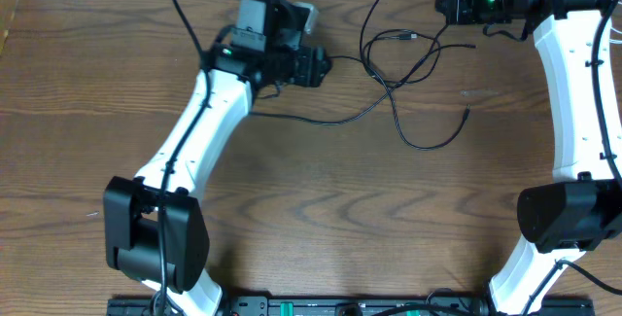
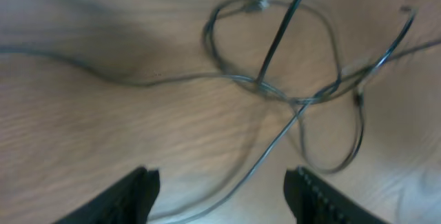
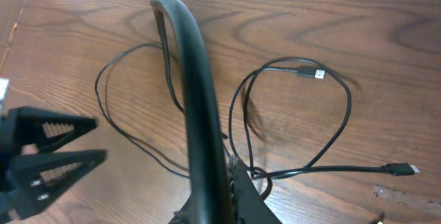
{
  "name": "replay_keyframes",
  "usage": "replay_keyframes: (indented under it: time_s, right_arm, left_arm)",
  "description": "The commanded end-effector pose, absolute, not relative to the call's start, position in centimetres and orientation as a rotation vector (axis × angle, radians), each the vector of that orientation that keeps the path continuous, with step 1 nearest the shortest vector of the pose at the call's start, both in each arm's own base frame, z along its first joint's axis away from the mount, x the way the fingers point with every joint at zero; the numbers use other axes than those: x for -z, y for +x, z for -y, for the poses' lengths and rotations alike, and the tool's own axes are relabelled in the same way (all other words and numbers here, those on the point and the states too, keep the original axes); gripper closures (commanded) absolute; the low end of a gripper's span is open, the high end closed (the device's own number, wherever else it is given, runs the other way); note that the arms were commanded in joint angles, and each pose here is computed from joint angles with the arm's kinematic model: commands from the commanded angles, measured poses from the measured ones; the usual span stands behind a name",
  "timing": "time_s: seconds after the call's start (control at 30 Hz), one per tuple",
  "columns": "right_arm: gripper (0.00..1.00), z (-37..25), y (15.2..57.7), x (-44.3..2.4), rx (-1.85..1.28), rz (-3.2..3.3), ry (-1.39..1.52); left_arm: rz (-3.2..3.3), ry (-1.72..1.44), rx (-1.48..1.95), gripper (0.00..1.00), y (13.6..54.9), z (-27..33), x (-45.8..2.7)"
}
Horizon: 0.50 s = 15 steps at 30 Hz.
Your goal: Untangle cables
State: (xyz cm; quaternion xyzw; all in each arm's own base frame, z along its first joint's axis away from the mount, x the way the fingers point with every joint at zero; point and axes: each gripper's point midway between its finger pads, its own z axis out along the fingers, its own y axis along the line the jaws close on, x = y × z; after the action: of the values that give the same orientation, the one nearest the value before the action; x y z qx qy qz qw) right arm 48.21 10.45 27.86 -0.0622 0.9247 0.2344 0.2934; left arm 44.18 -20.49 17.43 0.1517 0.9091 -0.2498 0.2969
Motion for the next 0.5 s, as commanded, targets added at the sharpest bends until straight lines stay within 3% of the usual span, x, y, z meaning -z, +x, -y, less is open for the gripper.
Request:
replay_keyframes:
  time_s: [0.0, 0.2, 0.47]
  right_arm:
    - [0.99, -10.6, 48.0, -28.4, -0.648, -2.456, -0.156]
    - [0.99, -10.7, 47.7, -28.2, -0.651, -2.468, -0.156]
    - [0.99, -10.6, 47.6, -28.1, -0.652, -2.477, -0.154]
  left_arm:
    - [-2.371, 0.267, 0.711, 0.31, 45.3, 22.4, -16.8]
    - [-2.232, 0.359, 0.758, 0.24, 47.1, 27.0, -16.0]
    - [-2.132, 0.409, 0.784, 0.22, 49.4, 30.6, -12.2]
